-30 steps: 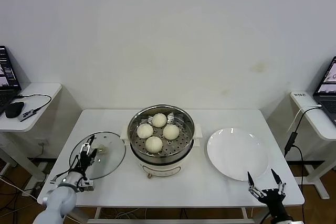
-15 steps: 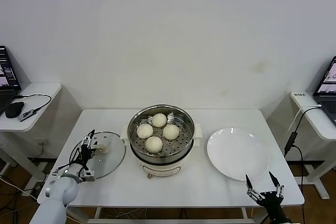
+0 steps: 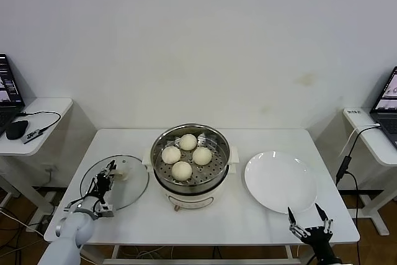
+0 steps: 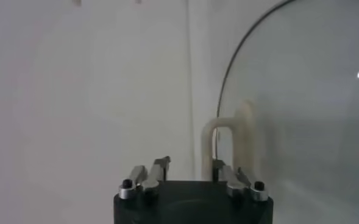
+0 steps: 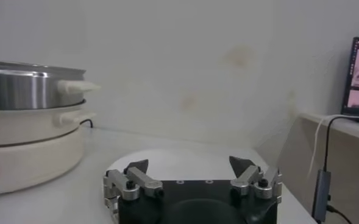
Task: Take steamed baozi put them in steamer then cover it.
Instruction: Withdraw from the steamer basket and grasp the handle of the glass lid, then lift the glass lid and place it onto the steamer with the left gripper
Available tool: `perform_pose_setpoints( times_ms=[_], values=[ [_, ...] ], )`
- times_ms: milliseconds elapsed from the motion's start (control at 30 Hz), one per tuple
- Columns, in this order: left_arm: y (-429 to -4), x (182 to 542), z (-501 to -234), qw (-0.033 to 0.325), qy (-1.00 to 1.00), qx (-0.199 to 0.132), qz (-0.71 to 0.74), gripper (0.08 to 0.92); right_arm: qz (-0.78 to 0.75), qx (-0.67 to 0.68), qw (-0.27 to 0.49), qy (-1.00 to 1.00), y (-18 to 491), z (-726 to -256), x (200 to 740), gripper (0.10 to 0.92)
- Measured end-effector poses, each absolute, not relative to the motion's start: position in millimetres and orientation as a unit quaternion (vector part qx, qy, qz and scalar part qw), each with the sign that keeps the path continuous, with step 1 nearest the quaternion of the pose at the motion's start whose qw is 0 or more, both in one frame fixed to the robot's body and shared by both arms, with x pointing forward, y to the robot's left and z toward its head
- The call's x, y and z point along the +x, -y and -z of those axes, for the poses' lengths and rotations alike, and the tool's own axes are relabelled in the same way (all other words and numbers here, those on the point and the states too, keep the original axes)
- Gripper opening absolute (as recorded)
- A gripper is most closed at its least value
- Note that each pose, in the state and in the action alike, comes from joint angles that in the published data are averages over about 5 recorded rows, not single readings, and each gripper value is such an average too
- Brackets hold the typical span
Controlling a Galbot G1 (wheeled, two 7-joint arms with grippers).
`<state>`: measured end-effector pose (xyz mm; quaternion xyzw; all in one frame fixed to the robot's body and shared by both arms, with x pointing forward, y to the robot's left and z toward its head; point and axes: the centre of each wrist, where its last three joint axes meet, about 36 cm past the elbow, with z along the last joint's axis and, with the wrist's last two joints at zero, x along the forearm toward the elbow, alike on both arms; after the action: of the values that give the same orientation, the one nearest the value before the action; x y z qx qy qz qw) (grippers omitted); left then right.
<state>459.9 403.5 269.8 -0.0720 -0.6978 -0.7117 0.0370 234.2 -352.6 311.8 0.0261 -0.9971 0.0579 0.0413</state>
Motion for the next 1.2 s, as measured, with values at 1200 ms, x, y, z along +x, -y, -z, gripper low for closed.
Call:
perform_pose_setpoints(
  times_ms=[1200],
  values=[
    [-363, 406, -466, -0.022, 0.692, 0.010, 0.722, 0.141, -0.061, 0.048, 0.038, 0.996, 345, -308, 250, 0.823]
  ],
)
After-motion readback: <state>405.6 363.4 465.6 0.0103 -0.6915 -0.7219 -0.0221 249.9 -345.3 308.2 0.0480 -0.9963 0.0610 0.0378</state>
